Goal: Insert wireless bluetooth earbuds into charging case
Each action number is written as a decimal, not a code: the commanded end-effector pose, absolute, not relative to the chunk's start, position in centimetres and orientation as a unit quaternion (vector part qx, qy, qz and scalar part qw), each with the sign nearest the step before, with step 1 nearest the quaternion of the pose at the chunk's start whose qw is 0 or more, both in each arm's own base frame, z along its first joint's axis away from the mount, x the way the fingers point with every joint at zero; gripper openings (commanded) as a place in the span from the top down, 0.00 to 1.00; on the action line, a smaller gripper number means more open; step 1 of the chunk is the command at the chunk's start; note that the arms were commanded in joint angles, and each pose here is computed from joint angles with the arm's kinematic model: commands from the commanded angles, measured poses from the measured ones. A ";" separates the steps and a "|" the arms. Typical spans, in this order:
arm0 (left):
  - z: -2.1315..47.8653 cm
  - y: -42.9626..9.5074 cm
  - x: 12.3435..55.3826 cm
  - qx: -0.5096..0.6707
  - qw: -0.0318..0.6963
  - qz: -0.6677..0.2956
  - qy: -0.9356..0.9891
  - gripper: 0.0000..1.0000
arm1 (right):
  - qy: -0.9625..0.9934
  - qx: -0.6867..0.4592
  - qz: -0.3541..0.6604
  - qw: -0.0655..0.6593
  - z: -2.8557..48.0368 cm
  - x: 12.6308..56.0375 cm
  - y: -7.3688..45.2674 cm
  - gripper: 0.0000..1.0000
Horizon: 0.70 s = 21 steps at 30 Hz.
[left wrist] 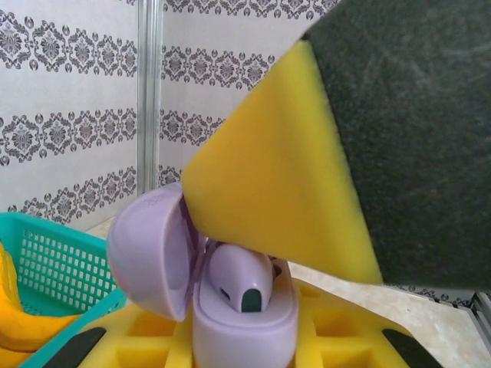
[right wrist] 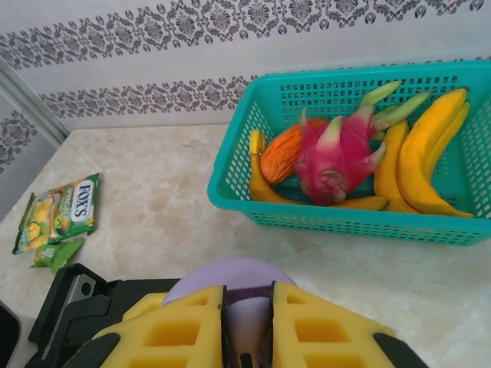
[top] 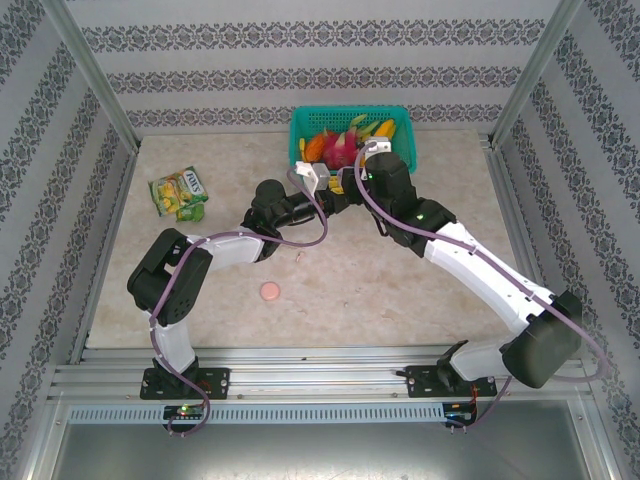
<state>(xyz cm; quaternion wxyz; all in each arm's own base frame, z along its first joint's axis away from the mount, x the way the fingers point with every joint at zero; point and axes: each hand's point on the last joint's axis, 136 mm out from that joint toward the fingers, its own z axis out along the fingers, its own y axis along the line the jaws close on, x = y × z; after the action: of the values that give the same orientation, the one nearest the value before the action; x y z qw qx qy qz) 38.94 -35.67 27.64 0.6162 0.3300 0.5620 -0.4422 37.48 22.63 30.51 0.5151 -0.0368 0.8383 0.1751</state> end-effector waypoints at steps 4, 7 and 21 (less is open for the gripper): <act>29.5 -36.4 38.0 0.342 0.627 -0.455 0.532 1.00 | 0.847 -0.055 0.171 0.499 30.0 36.9 23.5 0.76; 29.5 -36.4 38.0 0.343 0.626 -0.455 0.532 1.00 | 0.843 -0.035 0.190 0.503 31.1 37.1 22.8 0.64; 28.7 -36.4 38.0 0.343 0.623 -0.454 0.537 1.00 | 0.782 0.036 0.323 0.532 38.9 36.1 19.0 0.35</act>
<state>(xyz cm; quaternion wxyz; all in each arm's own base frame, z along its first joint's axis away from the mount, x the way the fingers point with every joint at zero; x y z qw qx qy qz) 38.87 -35.75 27.62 0.6154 0.3308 0.5620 -0.4428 36.95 19.14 35.43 0.5164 0.0318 0.8085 0.2804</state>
